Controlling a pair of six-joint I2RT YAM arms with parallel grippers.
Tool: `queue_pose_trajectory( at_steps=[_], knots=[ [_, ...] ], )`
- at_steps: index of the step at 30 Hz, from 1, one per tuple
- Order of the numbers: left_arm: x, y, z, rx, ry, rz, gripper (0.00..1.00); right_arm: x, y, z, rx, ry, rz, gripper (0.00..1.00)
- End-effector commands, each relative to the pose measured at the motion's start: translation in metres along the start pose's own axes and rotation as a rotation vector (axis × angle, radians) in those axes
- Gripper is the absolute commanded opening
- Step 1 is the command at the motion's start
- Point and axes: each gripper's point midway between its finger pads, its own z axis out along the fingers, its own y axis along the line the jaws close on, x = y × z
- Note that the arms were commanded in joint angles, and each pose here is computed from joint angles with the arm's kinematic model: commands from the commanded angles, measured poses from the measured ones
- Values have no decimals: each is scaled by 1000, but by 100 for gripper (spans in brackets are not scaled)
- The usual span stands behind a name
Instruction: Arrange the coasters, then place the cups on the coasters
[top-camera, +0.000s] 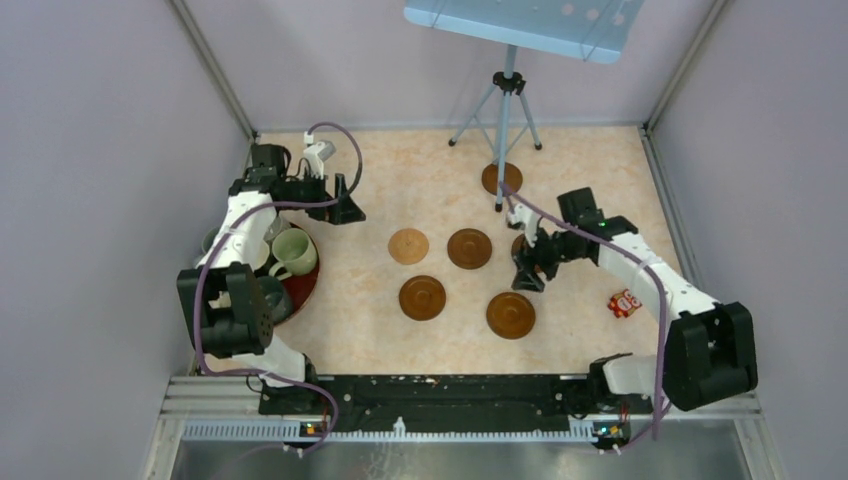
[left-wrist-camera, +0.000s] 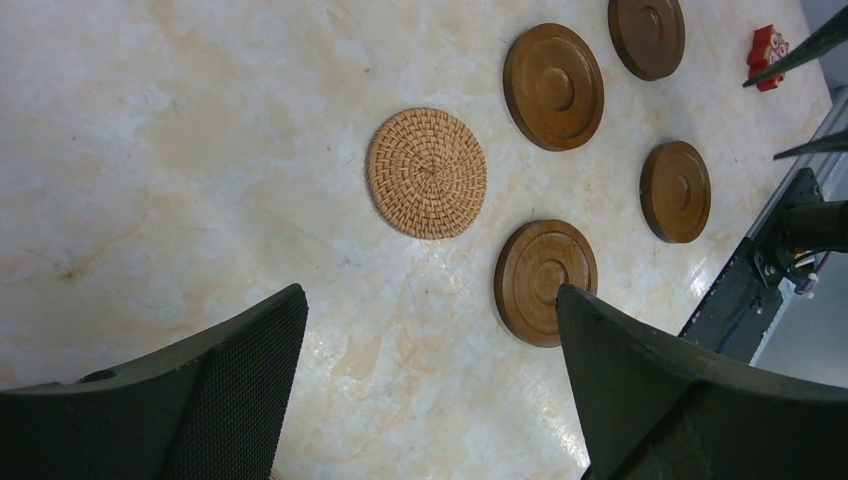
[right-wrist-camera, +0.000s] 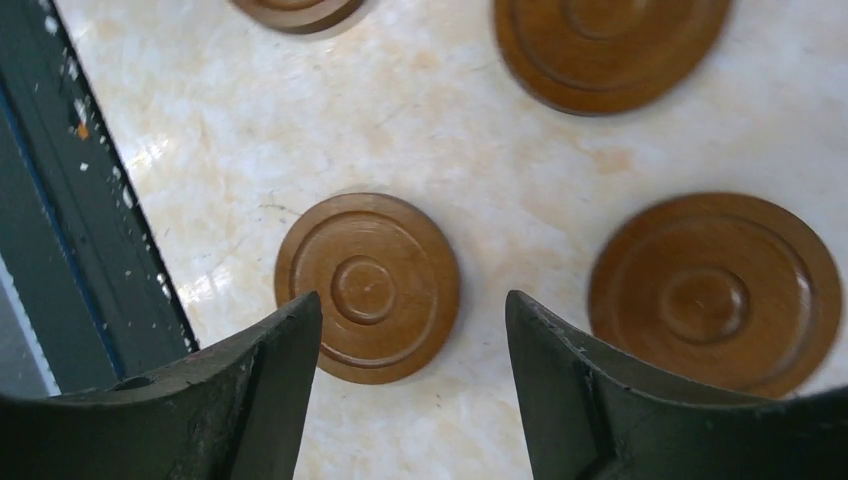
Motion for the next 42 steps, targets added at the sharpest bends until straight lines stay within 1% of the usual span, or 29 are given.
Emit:
queue_pose_trajectory(
  at_steps=[1,6,7,8,12,13,15,19,21,32,36,38,42],
  knots=[
    [-14,-6,0,26,-35,29,99,-26,-51,-34,149,-172,109,67],
    [-10,-5,1,22,-32,27,99,-24,-167,-80,492,-312,386,64],
    [-10,-4,1,18,-33,27,99,-24,-185,-86,532,-344,459,64],
    [-9,-3,1,16,-34,28,99,-26,-202,-91,570,-374,500,64],
    [-10,-2,2,12,-36,23,99,-31,-253,-91,666,-450,623,62],
    [-11,-1,3,11,-37,23,99,-34,-263,-89,685,-471,642,62],
    [-12,1,3,5,-38,21,99,-35,-281,-82,729,-467,663,62],
    [-13,3,5,1,-41,14,99,-45,-306,-62,749,-436,691,60],
    [-13,3,5,7,-41,7,99,-53,-310,-44,747,-415,681,59],
    [-9,6,9,12,-30,-8,99,-67,-341,12,754,-376,689,59],
    [-8,6,10,16,-26,-10,99,-73,-350,28,768,-369,660,60],
    [-7,8,10,10,-25,-10,99,-76,-354,36,768,-344,652,60],
    [-4,11,12,5,-16,-16,99,-83,-358,44,765,-321,642,63]
  ],
)
